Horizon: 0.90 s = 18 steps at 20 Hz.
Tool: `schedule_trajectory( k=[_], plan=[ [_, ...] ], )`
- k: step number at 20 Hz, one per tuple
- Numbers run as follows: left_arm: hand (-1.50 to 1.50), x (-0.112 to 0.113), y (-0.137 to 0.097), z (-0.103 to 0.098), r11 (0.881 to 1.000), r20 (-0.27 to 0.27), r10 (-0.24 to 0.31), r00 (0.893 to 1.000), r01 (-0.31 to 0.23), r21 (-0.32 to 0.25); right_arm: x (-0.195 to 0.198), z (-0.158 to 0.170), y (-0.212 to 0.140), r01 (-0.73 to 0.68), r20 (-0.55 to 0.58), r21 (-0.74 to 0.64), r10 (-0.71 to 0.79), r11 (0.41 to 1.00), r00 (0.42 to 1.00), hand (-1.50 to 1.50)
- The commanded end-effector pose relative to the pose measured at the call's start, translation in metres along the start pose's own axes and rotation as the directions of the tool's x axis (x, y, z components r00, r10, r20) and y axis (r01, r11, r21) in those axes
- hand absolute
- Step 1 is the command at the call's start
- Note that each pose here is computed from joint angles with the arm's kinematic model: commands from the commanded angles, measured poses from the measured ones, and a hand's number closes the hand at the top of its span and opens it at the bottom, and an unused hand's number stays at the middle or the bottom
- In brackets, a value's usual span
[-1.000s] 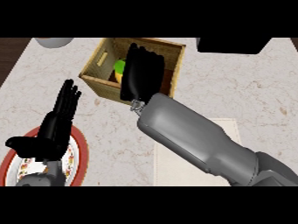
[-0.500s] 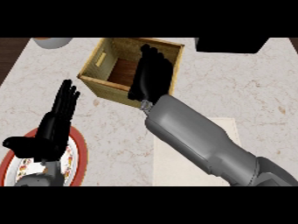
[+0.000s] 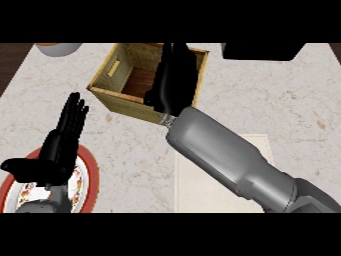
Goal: Pick the lemon from the placemat and place it in the basket
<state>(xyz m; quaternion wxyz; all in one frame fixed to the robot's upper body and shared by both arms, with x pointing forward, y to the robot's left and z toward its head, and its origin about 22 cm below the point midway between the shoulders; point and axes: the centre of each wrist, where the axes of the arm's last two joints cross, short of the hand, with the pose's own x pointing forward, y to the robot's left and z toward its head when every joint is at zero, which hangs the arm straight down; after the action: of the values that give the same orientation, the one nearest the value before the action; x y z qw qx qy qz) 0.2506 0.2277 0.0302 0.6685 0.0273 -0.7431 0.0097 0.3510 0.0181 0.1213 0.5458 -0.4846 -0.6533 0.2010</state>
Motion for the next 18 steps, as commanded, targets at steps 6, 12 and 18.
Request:
schedule_trajectory(
  k=[6,12,18],
  plan=[
    [0.0,-0.001,0.005,0.01,0.999,-0.015,-0.011,1.0,0.012,0.038,0.022,-0.003,-0.021,0.073,-0.171,-0.201,-0.109,0.977,0.979,-1.5],
    [0.0,-0.003,0.0,0.009,0.998,-0.021,-0.001,1.0,0.002,0.057,0.027,-0.019,-0.053,0.117,-0.206,-0.303,-0.185,0.946,0.961,-1.5],
    [0.0,-0.009,0.011,0.019,0.996,-0.028,-0.012,1.0,0.015,0.09,0.005,0.015,-0.084,0.236,-0.189,-0.33,-0.309,0.914,0.932,-1.5]
  ],
)
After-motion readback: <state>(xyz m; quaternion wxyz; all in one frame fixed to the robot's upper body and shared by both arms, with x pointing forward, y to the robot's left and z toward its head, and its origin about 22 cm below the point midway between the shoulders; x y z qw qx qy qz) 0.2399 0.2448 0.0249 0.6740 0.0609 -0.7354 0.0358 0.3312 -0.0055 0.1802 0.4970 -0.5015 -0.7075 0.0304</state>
